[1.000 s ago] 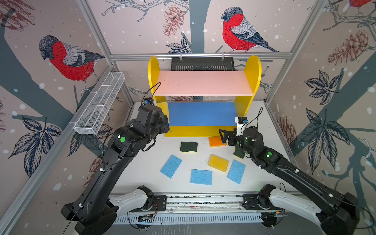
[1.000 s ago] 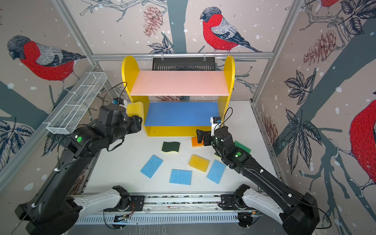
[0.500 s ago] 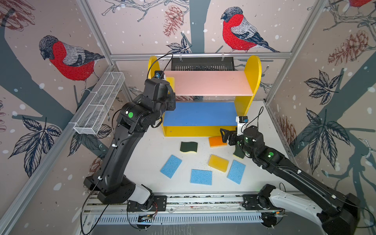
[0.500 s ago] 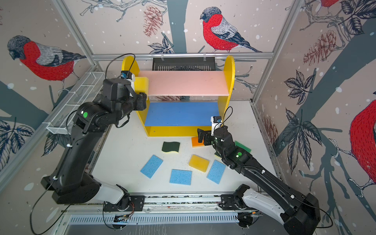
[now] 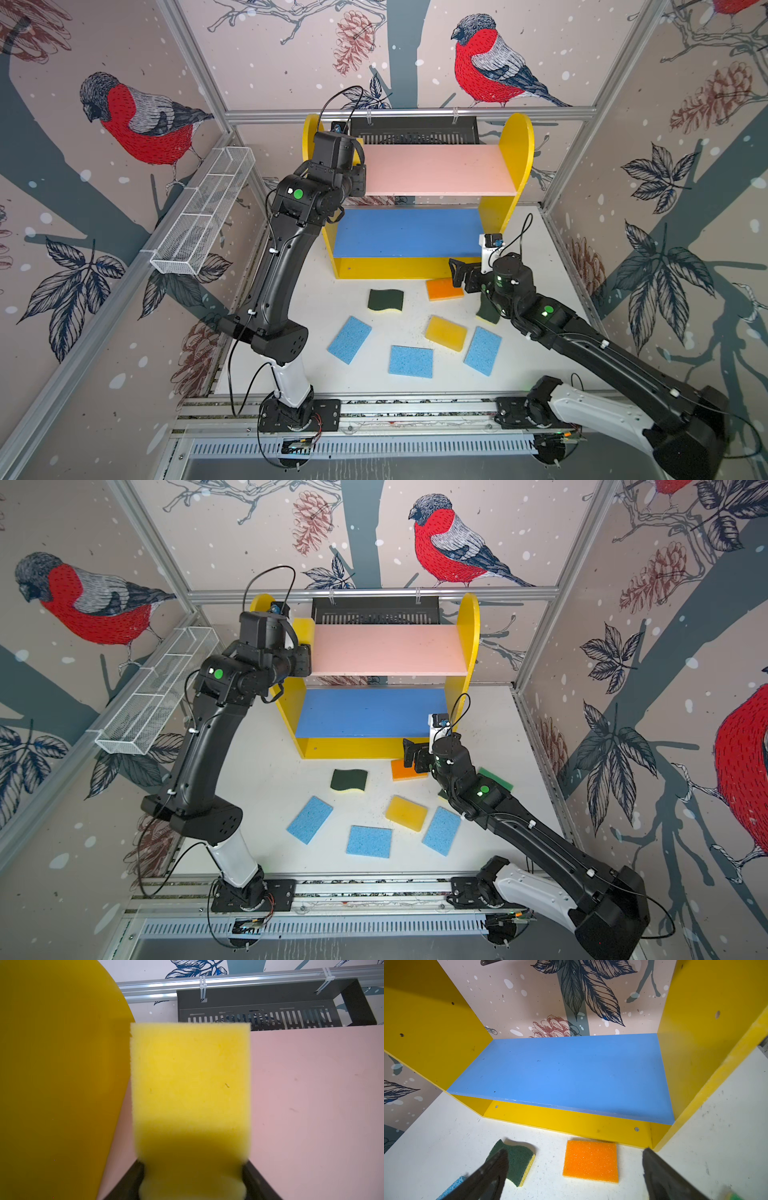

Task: Arrange cleaning sponges on a shelf
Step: Place the cleaning sponge on the shelf.

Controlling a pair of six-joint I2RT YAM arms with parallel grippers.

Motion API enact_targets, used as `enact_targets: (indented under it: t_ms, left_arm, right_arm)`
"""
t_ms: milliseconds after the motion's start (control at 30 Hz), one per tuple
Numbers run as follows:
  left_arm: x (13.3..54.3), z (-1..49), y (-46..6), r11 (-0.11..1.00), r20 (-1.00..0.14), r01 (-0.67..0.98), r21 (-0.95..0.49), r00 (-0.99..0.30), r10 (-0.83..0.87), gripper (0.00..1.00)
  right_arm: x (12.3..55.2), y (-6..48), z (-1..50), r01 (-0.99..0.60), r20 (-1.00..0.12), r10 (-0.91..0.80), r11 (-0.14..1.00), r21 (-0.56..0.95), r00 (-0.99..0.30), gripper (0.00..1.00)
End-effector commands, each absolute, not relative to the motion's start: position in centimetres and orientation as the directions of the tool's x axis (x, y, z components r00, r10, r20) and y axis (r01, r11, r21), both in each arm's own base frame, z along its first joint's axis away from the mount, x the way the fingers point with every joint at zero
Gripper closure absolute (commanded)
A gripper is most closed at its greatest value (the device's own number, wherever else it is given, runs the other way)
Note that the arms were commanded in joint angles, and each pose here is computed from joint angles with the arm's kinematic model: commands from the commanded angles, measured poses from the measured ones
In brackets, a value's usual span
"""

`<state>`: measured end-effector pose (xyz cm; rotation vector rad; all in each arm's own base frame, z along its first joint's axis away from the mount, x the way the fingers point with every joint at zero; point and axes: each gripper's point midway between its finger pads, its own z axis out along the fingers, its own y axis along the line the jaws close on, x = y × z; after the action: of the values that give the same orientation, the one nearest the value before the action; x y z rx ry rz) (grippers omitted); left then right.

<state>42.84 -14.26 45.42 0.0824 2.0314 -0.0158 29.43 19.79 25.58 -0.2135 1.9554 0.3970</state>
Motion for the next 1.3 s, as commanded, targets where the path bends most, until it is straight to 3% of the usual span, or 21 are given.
enact_targets:
  t_ms: [0, 633, 1267]
  left_arm:
    - [43.8, 46.4, -14.8, 0.997, -0.913, 0.082, 0.003, -0.406, 0.037, 0.4]
    - [45.0, 44.3, -15.0, 0.997, -0.89, 0.071, -0.028, -0.456, 0.007, 0.37]
    - [44.7, 44.4, -14.9, 0.996, -0.887, 0.058, -0.064, -0.46, -0.03, 0.27]
  right_arm:
    - [29.9, 20.2, 26.4, -0.334, -0.926, 0.036, 0.927, 0.172, -0.375, 0.0]
    - [30.3, 21.0, 26.0, -0.354, -0.923, 0.009, 0.922, 0.157, -0.384, 0.0]
    - [29.7, 20.5, 26.4, -0.347, -0.922, 0.052, 0.917, 0.197, -0.384, 0.0]
